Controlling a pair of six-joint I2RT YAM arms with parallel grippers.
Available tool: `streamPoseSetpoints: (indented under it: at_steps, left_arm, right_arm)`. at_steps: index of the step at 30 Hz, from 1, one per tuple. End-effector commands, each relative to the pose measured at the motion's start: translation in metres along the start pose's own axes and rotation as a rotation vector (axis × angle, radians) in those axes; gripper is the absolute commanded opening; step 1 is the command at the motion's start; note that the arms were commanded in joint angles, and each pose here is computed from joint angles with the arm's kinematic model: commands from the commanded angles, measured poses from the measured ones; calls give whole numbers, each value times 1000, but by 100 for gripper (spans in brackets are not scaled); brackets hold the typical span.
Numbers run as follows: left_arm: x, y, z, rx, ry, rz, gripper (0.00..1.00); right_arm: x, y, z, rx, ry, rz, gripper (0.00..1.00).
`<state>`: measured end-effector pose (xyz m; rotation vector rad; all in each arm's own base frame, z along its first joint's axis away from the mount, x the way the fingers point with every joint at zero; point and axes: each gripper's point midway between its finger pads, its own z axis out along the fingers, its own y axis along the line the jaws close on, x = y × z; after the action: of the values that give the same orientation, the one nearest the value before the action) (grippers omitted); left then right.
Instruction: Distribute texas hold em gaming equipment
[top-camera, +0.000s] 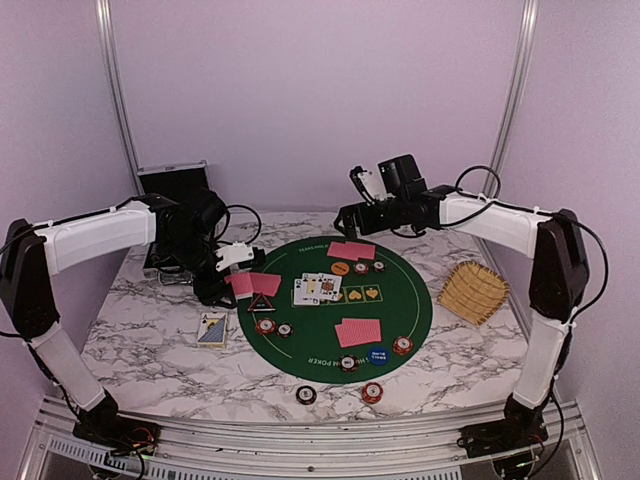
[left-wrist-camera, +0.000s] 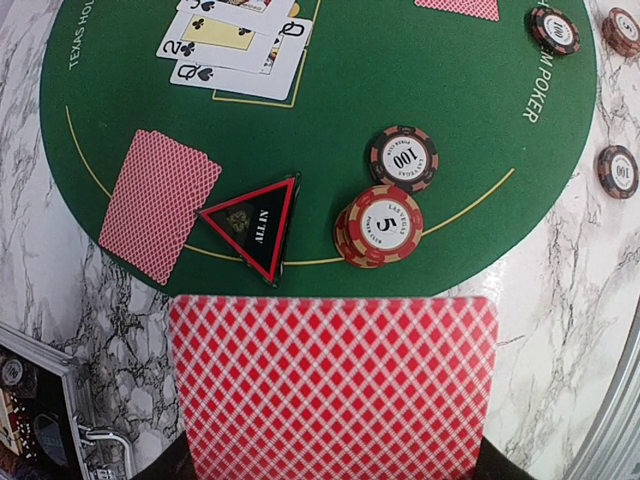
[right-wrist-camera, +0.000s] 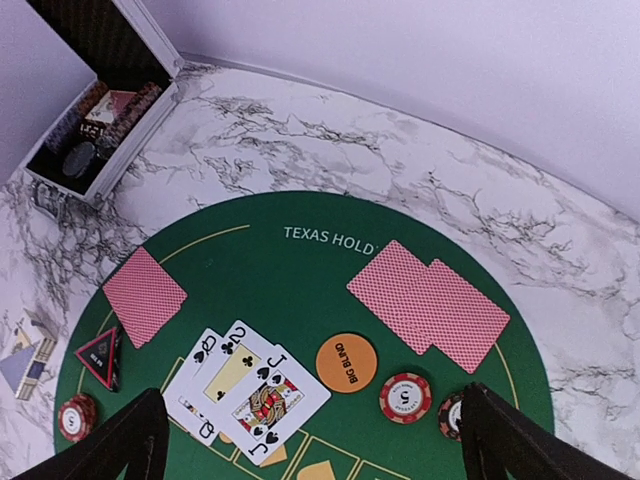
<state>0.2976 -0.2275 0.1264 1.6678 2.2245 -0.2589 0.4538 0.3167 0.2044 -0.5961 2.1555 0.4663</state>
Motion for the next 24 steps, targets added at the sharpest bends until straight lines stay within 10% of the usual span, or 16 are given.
streamPoseSetpoints:
  at_steps: [1,24]
  left_arm:
    - [-14,4,-19,-27,-66,11,0]
    - [-24,3,-19,-16,-82,16,0]
  right_arm:
    - [8,50,2,-213,75,97,99]
    - [54,203,29,-858,275,538,94]
